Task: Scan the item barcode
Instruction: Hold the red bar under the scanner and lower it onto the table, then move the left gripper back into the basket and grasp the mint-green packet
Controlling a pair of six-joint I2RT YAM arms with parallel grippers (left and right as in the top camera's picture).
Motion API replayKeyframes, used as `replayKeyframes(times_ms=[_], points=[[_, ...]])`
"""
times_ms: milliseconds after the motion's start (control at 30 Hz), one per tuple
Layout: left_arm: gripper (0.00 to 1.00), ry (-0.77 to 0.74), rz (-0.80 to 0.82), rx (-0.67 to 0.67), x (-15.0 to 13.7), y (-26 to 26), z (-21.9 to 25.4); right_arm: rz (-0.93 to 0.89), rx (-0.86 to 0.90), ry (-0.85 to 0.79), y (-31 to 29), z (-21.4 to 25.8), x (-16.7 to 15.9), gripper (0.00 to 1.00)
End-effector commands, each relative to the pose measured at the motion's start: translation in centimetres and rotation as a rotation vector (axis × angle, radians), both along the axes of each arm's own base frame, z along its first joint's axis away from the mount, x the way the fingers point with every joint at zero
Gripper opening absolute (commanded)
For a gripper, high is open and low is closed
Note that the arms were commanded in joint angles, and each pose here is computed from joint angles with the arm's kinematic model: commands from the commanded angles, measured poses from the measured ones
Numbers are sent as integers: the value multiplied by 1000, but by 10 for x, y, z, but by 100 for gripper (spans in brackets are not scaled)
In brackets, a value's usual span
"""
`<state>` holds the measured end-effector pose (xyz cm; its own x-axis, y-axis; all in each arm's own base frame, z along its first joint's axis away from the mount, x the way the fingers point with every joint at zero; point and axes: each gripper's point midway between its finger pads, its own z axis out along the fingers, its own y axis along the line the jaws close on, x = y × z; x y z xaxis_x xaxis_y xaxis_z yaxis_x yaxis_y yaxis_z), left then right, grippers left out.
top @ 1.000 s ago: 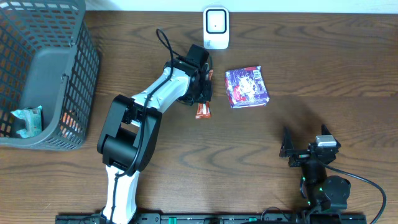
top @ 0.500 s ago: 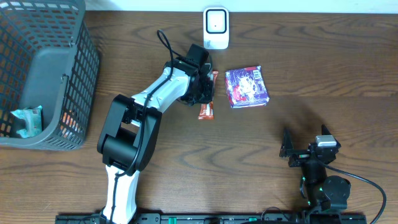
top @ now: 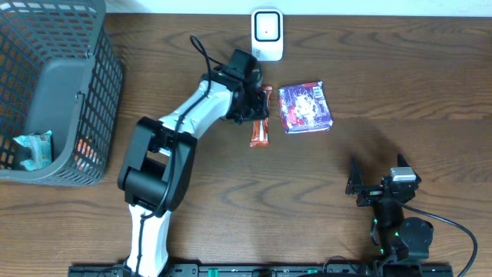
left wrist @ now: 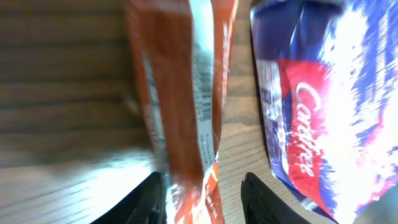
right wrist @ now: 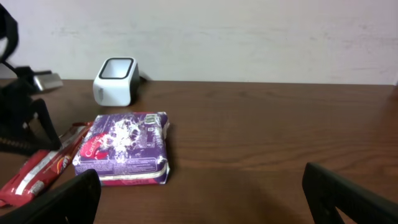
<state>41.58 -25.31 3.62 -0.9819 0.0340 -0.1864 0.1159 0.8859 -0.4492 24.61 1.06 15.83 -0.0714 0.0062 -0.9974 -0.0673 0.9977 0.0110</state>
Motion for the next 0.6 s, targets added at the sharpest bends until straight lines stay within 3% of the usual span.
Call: replayKeyframes(times_ms=[0,267,367,467,567], points=[[42,-177,16,-65,32,16,82,16,-13,-1,3,0,0,99],[53,-584,165,-103,63,100,245,16,-13,-1,3,0,0,99],[58,-723,242,-113,57,140,301,16,-13,-1,3,0,0,99],[71,-849,321,-81,49,185,344,16,-13,-1,3,0,0,99],[72,-928,476,25,40,247,370,16,-13,-1,3,0,0,99]])
